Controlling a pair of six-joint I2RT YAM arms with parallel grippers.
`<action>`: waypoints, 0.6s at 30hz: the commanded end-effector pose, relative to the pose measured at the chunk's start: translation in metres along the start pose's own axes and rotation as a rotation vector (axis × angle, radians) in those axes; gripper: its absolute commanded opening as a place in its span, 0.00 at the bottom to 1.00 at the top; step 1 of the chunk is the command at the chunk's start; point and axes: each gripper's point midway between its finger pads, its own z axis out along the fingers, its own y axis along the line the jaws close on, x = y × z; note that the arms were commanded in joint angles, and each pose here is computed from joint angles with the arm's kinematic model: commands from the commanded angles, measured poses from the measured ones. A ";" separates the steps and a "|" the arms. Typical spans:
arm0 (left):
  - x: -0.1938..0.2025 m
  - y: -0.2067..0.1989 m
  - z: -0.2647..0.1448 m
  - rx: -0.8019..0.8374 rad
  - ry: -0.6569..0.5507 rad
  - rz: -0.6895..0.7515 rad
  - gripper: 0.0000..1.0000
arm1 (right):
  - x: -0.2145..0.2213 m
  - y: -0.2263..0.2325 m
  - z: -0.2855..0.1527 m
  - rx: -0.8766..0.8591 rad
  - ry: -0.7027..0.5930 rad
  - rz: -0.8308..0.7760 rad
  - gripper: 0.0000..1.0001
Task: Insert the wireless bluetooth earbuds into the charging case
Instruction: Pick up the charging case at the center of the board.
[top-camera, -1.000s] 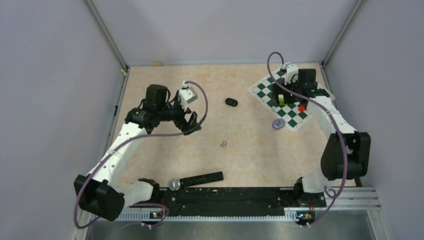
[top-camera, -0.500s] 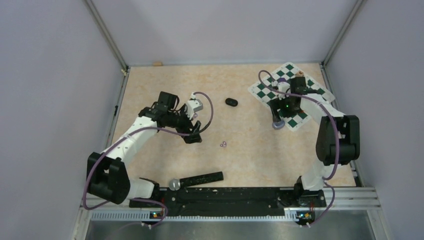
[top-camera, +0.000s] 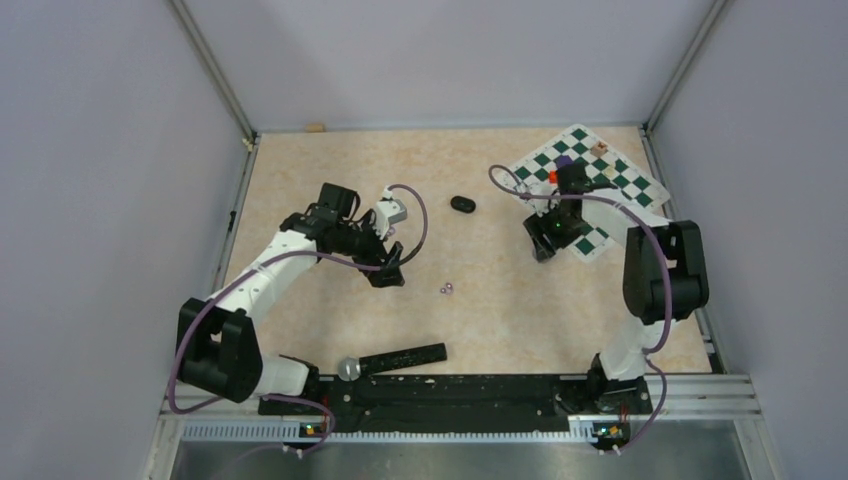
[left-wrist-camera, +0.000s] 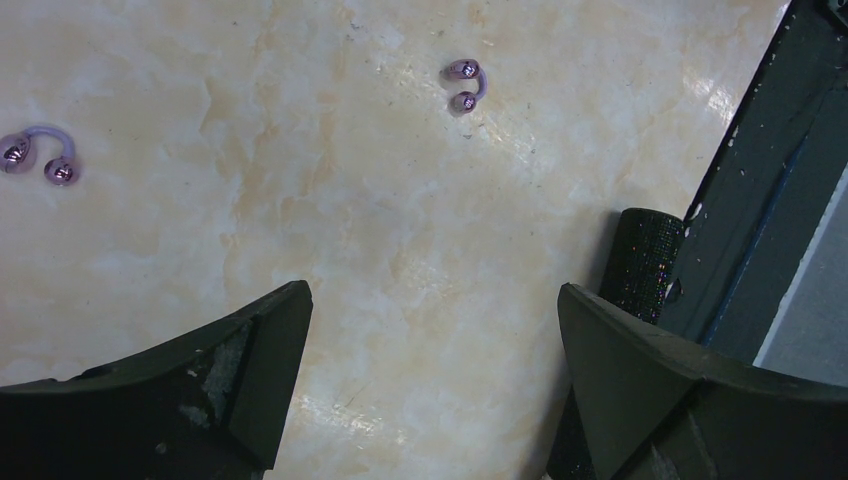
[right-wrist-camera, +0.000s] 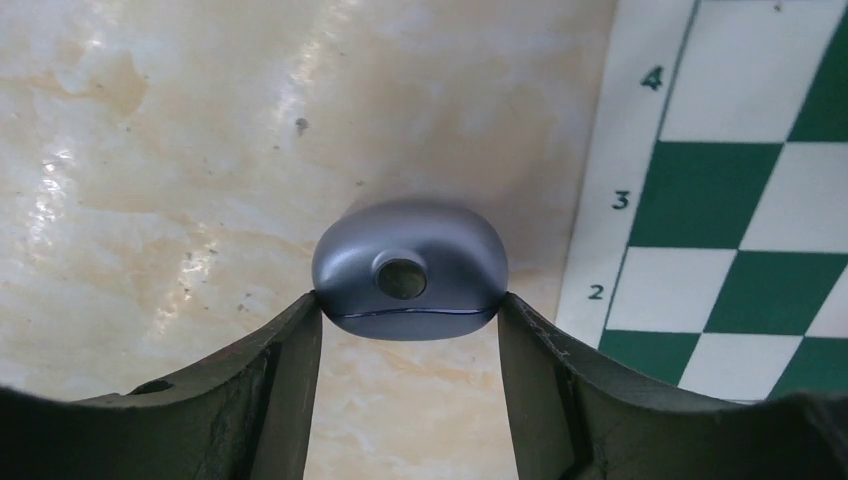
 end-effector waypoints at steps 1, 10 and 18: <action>-0.012 -0.001 -0.003 0.013 -0.038 0.034 0.99 | 0.002 0.032 0.015 -0.089 0.055 -0.122 0.49; -0.010 -0.001 0.001 0.027 -0.020 0.010 0.99 | -0.045 0.068 0.012 0.138 -0.094 -0.515 0.77; -0.010 -0.001 0.001 0.035 -0.017 0.003 0.99 | -0.055 0.042 0.001 0.313 -0.126 -0.504 0.87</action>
